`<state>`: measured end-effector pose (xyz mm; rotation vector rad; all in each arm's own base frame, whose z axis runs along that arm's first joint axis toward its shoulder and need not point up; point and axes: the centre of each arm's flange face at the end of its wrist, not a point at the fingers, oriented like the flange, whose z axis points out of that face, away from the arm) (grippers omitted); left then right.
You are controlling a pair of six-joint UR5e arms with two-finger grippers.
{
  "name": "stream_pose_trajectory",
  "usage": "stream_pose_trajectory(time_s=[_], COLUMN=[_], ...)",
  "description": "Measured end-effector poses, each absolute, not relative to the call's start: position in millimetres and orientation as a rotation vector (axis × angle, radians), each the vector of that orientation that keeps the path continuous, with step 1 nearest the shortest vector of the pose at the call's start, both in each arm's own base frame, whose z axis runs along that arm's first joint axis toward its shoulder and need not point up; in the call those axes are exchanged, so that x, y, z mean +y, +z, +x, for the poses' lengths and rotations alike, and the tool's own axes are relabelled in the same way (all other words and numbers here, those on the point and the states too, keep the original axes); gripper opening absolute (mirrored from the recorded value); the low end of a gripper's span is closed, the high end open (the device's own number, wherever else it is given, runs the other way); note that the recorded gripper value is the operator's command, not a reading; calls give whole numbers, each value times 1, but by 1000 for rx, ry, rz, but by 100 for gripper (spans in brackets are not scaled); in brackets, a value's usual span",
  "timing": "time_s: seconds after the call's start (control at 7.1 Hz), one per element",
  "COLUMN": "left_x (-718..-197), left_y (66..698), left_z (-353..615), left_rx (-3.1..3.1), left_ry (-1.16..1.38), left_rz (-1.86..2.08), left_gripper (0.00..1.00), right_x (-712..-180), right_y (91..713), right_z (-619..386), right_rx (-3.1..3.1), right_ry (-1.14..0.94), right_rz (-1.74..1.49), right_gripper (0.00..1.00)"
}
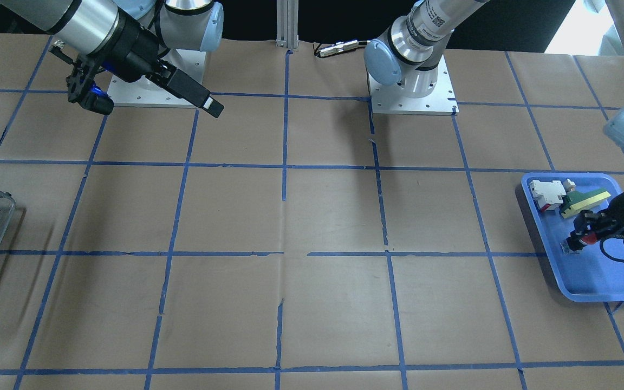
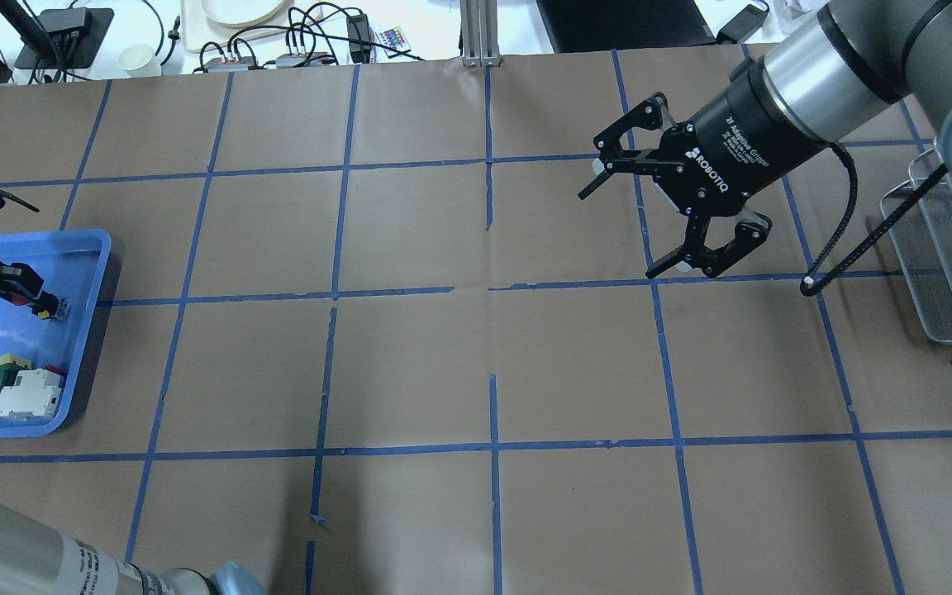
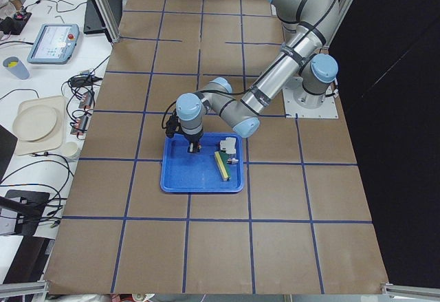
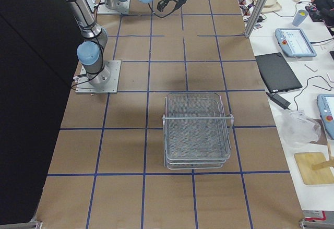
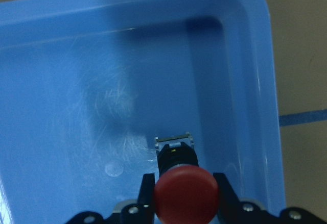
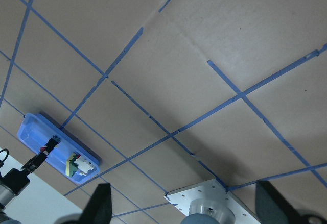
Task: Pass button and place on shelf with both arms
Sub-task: 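Lift the red button out of the tray with the left gripper toward the right gripper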
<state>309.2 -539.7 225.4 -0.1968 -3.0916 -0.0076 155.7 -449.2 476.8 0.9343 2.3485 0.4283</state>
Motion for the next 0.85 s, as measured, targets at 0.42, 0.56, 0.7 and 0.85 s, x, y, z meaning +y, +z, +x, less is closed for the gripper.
stream_pose_trajectory(time_s=[0.42, 0.56, 0.7, 0.85], left_x=[-539, -536, -531, -526], left_y=[237, 247, 261, 276], left_z=[313, 309, 300, 285], left_rx=[-3099, -3094, -3075, -3032], left_ry=[9, 4, -15, -39], left_rz=[-198, -199, -202, -207], left_gripper=[3, 3, 3, 3], right_x=[-448, -449, -450, -449], right_y=[477, 478, 478, 475], right_z=[165, 166, 164, 162], right_rx=[2204, 2165, 2142, 2123], right_ry=[530, 539, 549, 572], right_rz=[930, 922, 929, 950], right_gripper=[100, 100, 100, 100])
